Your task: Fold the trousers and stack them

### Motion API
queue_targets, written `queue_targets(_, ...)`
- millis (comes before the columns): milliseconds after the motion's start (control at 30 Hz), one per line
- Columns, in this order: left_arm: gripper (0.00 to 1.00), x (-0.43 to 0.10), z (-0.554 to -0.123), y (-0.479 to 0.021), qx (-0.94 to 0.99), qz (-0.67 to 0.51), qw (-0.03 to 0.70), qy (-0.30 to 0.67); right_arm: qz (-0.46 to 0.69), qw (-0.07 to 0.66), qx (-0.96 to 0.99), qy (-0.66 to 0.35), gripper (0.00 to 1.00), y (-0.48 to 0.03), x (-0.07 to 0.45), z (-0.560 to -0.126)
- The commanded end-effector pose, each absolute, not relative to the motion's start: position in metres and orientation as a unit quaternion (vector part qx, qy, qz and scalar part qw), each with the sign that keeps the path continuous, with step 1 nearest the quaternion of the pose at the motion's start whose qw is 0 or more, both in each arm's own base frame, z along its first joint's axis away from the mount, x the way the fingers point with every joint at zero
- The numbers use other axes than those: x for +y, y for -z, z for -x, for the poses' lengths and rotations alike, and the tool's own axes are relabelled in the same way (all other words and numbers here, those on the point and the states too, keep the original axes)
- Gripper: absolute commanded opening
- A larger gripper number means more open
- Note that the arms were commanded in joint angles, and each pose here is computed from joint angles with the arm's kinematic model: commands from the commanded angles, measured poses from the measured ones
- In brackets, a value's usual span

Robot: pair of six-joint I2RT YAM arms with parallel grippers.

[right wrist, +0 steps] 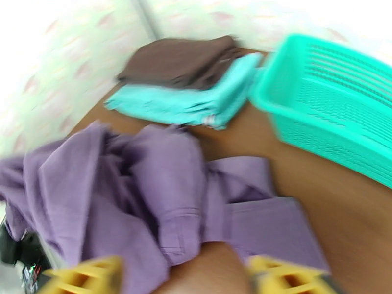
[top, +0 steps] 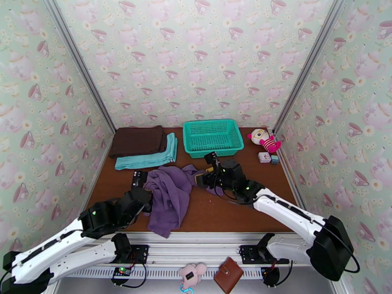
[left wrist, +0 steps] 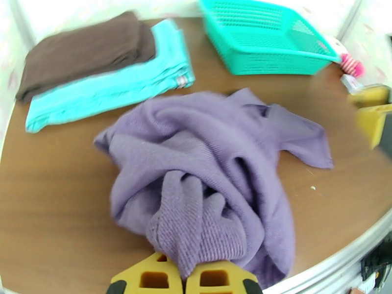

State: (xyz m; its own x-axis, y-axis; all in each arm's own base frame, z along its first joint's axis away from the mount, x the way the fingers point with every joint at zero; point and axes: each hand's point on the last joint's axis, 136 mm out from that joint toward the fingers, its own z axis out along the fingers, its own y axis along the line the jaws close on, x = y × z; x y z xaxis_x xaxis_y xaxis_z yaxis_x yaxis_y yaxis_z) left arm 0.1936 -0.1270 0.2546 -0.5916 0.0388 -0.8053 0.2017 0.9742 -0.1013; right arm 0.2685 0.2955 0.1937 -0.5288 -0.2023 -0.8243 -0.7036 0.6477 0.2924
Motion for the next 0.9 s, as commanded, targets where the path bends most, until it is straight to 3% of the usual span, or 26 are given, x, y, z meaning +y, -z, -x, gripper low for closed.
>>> queue_targets(0, 0.00, -0.146, -0.201, -0.330, 0.840, -0.108, 0.510, 0.148, 0.346, 0.353, 0.788, -0.368, 0.88, -0.187, 0.337, -0.238)
queue_targets(167, 0.00, -0.155, -0.211, -0.363, 0.827, -0.127, 0.529, 0.139, 0.375, 0.316, 0.781, -0.387, 0.97, -0.169, 0.372, -0.221)
queue_targets(300, 0.00, -0.153, -0.220, -0.364, 0.832, -0.123, 0.529, 0.113, 0.381, 0.302, 0.790, -0.373, 0.88, -0.155, 0.386, -0.219)
queue_targets(333, 0.00, -0.150, -0.221, -0.366, 0.831, -0.117, 0.533, 0.109, 0.376, 0.299, 0.799, -0.362, 0.74, -0.150, 0.386, -0.223)
queue_targets(433, 0.00, -0.131, -0.226, -0.373, 0.826, -0.085, 0.551, 0.081, 0.360, 0.310, 0.821, -0.317, 0.08, -0.143, 0.377, -0.237)
queue_targets(467, 0.00, -0.120, -0.228, -0.376, 0.825, -0.068, 0.557, 0.062, 0.354, 0.321, 0.824, -0.303, 0.00, -0.144, 0.372, -0.242)
queue_targets(667, 0.00, -0.056, -0.236, -0.385, 0.825, 0.013, 0.563, -0.042, 0.310, 0.383, 0.831, -0.257, 0.00, -0.161, 0.341, -0.261)
queue_targets(700, 0.00, -0.049, -0.236, -0.385, 0.826, 0.025, 0.561, -0.047, 0.299, 0.391, 0.833, -0.251, 0.11, -0.163, 0.335, -0.265)
queue_targets(733, 0.00, -0.041, -0.235, -0.384, 0.827, 0.037, 0.559, -0.050, 0.291, 0.398, 0.834, -0.247, 0.32, -0.164, 0.330, -0.267)
queue_targets(867, 0.00, -0.013, -0.226, -0.386, 0.823, 0.081, 0.557, -0.071, 0.248, 0.416, 0.853, -0.194, 0.63, -0.163, 0.304, -0.282)
